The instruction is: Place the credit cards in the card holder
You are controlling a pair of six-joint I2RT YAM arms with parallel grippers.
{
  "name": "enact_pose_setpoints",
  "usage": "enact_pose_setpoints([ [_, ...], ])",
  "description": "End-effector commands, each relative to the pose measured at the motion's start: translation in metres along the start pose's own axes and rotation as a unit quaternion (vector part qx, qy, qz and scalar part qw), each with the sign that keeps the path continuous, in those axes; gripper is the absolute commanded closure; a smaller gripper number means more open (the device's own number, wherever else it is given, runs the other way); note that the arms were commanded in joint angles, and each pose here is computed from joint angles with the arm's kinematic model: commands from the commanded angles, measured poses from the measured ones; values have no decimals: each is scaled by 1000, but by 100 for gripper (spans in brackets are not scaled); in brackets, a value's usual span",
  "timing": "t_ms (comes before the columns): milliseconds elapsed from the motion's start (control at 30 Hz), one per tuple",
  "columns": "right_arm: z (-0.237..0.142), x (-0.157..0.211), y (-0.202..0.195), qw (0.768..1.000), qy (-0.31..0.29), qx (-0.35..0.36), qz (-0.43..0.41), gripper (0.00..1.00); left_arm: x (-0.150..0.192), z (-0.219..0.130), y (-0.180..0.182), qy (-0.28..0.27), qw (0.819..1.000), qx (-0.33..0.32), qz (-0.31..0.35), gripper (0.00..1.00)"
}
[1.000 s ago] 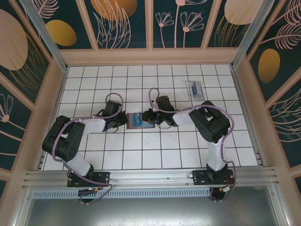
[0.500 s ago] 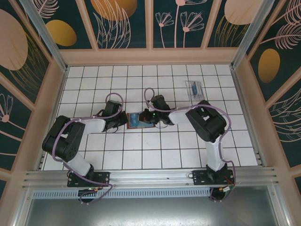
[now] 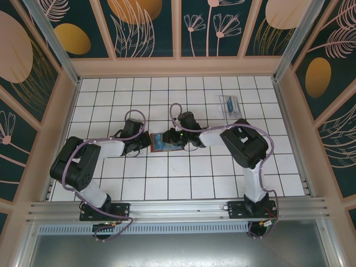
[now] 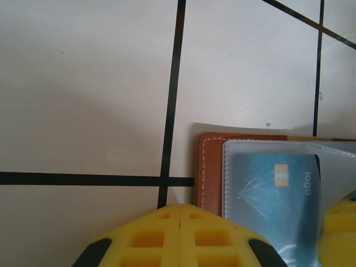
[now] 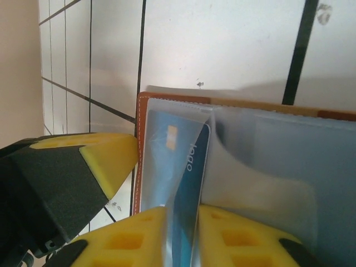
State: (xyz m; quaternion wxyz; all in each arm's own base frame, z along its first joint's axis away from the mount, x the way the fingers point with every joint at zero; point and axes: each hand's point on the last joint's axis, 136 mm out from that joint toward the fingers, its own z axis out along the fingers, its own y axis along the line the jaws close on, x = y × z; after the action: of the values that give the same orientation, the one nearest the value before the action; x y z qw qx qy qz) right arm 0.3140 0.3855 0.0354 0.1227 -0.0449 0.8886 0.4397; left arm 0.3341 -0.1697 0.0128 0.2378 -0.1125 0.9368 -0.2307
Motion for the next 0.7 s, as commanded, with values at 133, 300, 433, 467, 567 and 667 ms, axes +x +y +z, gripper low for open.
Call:
enact_pose_setpoints([
  [133,-14,14,-26,998,-5,59,2,73,39,8,3,71,997,9,8,94],
  [300,-17,13,-25,998,-15,61,-4,79,39,7,2,70,997,11,8,95],
  [433,-14,16,-25,998,-13,57,-4,95,40,10,-1,78,997,17,5,95],
  [467,-12,17,-23,999,-11,51,-3,99,40,9,-2,76,997,20,4,96],
  [567,-5,19,-18,999,-1,39,-6,100,39,10,-2,73,997,23,3,96],
  [667,-1,20,-15,1000,4,27,-4,100,40,9,-5,78,997,28,1,96],
])
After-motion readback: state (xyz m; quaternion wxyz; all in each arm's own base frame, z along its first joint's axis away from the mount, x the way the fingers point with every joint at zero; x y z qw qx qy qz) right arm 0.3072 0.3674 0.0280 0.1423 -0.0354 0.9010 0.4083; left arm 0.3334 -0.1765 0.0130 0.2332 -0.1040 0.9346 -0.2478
